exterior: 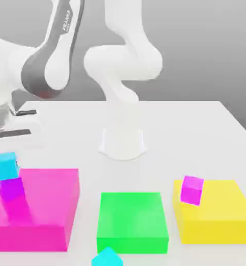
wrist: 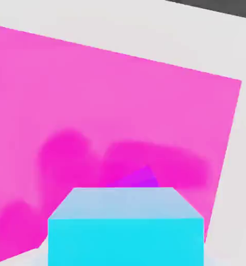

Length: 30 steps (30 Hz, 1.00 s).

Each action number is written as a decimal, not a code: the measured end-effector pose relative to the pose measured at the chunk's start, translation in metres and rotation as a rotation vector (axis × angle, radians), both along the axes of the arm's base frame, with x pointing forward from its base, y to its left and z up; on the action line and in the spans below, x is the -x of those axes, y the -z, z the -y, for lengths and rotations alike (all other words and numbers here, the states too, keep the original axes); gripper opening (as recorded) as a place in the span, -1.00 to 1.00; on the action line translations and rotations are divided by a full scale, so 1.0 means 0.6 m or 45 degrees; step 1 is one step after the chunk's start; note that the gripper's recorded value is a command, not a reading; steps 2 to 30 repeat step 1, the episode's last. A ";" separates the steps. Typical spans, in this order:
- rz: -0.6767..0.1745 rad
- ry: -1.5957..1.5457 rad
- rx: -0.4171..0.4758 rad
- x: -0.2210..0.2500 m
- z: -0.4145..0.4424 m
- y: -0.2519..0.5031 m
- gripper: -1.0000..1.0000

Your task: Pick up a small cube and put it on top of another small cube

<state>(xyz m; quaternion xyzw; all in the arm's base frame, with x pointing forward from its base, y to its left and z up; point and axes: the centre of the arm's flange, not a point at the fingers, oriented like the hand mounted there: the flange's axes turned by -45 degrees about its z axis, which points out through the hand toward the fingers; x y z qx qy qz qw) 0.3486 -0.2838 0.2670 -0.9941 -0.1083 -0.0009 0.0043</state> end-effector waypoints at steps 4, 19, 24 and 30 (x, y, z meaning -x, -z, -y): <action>0.000 0.003 0.000 0.001 0.001 0.000 1.00; 0.000 0.003 0.000 0.001 0.001 0.000 1.00; 0.000 0.003 0.000 0.001 0.001 0.000 1.00; 0.000 0.003 0.000 0.001 0.001 0.000 1.00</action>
